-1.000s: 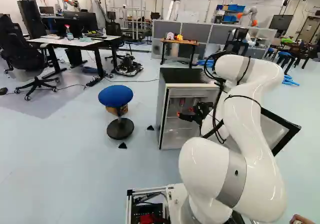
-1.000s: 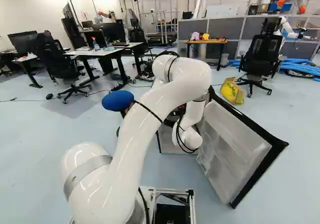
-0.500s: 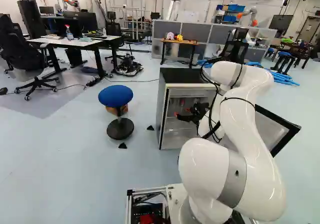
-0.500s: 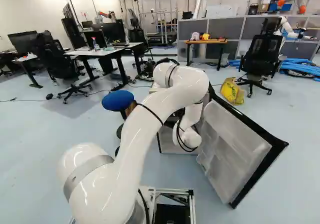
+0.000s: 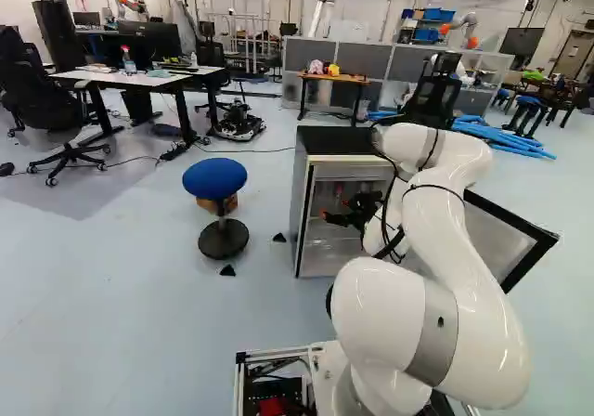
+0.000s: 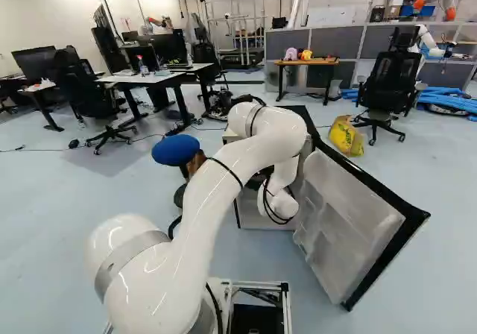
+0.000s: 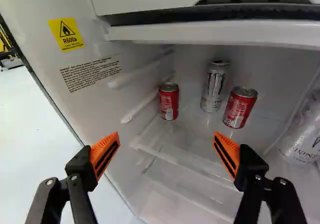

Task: Grab a drink from the fridge

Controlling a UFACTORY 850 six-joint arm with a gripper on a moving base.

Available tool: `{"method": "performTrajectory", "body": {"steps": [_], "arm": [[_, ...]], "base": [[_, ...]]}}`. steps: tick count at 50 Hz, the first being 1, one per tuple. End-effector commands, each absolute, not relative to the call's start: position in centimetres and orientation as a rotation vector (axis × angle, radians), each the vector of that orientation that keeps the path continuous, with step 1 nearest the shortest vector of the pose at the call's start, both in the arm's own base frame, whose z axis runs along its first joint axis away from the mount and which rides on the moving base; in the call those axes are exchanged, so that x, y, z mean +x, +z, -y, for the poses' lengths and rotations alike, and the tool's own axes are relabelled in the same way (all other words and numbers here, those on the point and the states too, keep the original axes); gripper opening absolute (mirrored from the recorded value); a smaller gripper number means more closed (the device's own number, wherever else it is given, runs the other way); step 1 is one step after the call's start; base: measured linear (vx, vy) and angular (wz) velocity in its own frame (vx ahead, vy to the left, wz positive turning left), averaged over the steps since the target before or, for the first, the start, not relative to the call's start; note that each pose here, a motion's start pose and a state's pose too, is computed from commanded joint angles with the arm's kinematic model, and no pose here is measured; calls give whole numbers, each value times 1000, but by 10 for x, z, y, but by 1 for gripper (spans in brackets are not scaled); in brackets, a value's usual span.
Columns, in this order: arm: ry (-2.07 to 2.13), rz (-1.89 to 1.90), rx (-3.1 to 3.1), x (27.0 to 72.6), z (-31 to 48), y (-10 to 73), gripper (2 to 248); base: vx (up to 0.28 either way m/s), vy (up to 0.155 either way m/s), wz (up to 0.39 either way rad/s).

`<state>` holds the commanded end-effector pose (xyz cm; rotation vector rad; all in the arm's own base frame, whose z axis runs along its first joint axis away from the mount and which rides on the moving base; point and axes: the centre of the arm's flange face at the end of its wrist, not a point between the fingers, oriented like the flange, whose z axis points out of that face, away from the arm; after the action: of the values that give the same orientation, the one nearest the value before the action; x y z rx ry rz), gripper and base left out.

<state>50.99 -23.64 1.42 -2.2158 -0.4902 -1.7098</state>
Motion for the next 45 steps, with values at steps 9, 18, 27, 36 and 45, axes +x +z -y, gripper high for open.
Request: {"method": "performTrajectory", "body": {"steps": [9, 18, 27, 36, 45], "arm": [[-1724, 512, -2205, 520, 236, 12, 247], [-1739, 533, -2195, 530, 237, 11, 247], [-1740, 534, -2195, 530, 238, 10, 247], [-1740, 534, -2195, 530, 238, 10, 247], [-1740, 534, -2195, 530, 238, 10, 247]], "base": [[0, 0, 0], [0, 0, 0], [0, 0, 0], [0, 0, 0], [0, 0, 0]]}}
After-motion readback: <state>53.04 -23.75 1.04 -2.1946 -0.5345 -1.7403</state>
